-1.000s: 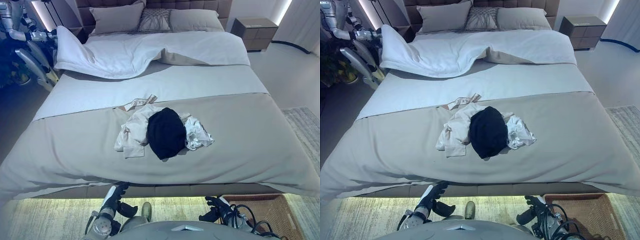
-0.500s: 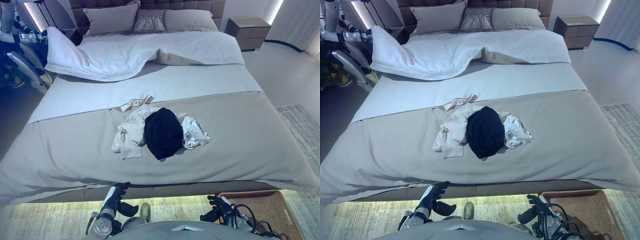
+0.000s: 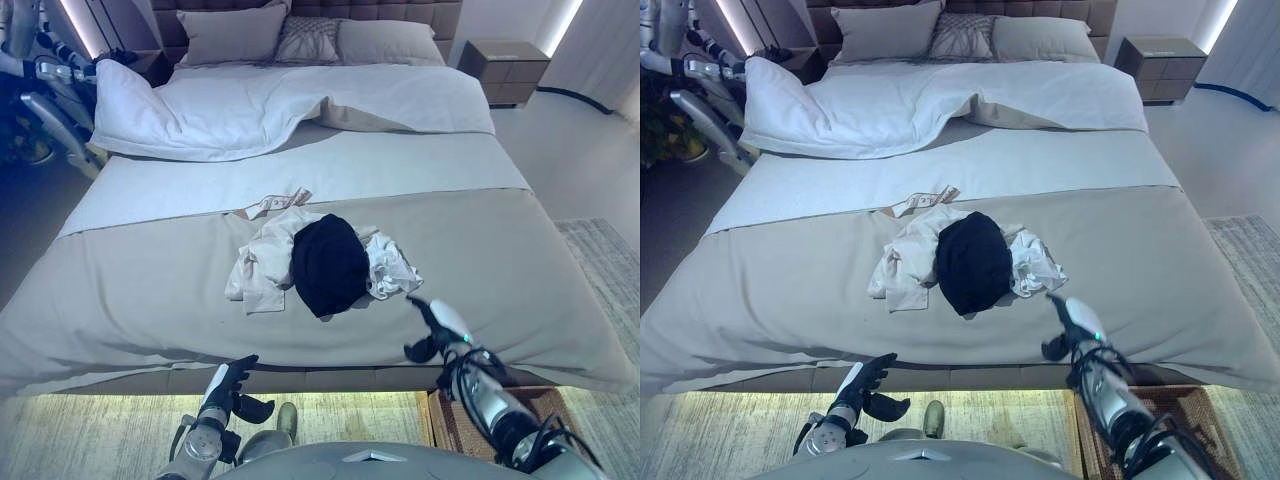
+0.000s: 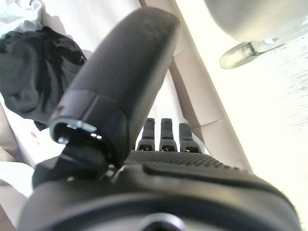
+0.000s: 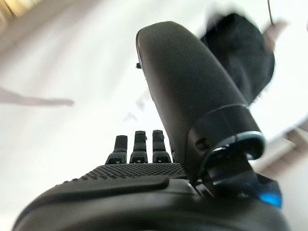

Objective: Pick up the clothes from the bed and place them into the basket

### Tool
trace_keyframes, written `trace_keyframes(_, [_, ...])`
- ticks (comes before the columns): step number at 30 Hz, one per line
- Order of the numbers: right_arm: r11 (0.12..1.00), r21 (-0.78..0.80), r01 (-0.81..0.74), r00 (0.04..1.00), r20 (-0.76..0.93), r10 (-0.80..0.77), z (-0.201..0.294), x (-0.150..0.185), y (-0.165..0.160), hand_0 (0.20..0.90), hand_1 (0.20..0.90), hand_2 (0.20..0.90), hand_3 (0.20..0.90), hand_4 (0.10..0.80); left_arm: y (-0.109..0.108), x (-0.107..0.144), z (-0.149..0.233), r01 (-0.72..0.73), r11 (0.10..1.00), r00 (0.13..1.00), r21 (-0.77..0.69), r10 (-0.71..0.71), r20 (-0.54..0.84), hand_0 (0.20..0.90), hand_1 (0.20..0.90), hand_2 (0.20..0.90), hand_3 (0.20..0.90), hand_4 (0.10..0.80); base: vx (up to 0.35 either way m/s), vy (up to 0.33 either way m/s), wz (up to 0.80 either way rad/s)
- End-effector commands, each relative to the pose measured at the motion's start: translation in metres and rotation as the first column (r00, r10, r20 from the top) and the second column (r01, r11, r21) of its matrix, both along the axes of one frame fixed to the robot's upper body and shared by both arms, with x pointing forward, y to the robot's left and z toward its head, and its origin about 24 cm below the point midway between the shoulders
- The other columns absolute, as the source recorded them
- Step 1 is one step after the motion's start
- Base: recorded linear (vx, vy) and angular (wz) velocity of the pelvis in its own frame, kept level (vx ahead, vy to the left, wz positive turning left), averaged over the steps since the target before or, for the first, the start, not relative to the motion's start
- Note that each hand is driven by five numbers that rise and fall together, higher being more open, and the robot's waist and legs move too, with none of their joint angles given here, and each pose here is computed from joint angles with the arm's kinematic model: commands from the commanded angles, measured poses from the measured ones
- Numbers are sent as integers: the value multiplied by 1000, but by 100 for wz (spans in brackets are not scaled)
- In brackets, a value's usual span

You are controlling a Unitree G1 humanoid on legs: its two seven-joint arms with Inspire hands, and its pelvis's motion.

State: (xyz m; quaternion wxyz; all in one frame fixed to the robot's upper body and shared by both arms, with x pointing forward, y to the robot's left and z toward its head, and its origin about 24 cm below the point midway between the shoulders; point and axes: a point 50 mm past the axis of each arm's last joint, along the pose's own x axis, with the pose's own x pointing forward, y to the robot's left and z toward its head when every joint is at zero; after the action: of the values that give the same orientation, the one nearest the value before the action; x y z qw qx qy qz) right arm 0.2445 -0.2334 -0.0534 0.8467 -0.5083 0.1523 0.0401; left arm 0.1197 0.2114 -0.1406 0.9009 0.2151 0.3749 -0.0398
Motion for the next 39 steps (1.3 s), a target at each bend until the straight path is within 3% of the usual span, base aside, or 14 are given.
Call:
trace_keyframes(1, [997, -52, -61, 958, 276, 73, 60, 46, 7, 900, 900, 900, 900, 800, 4, 37, 20, 24, 1000, 988, -5, -22, 155, 900, 900, 900, 900, 800, 104, 40, 2])
trace_keyframes(7, [992, -117, -47, 895, 437, 94, 118, 82, 9, 900, 900, 900, 900, 800, 1, 35, 19, 54, 999, 989, -8, -52, 136, 900, 900, 900, 900, 800, 41, 33, 8])
trace_keyframes(15, [968, -249, 39, 776, 618, 128, 204, 127, 13, 900, 900, 900, 900, 800, -15, 73, 41, 131, 991, 945, 3, -126, 302, 900, 900, 900, 900, 800, -124, 41, 18])
trace_keyframes(25, [864, -463, 195, 724, 663, 192, 274, 142, -11, 900, 900, 900, 900, 800, -19, 127, 109, 52, 997, 705, 53, -74, 706, 900, 900, 900, 900, 800, -89, 46, 11])
trace_keyframes(32, [812, -523, 258, 711, 673, 206, 310, 149, -9, 900, 900, 900, 900, 800, -23, 136, 131, 22, 999, 602, 26, -34, 798, 900, 900, 900, 900, 800, -54, 36, 11])
trace_keyframes(39, [793, -556, 250, 728, 648, 224, 325, 154, 3, 900, 900, 900, 900, 800, -22, 140, 142, 22, 1000, 560, -5, -8, 828, 900, 900, 900, 900, 800, -38, 16, 6])
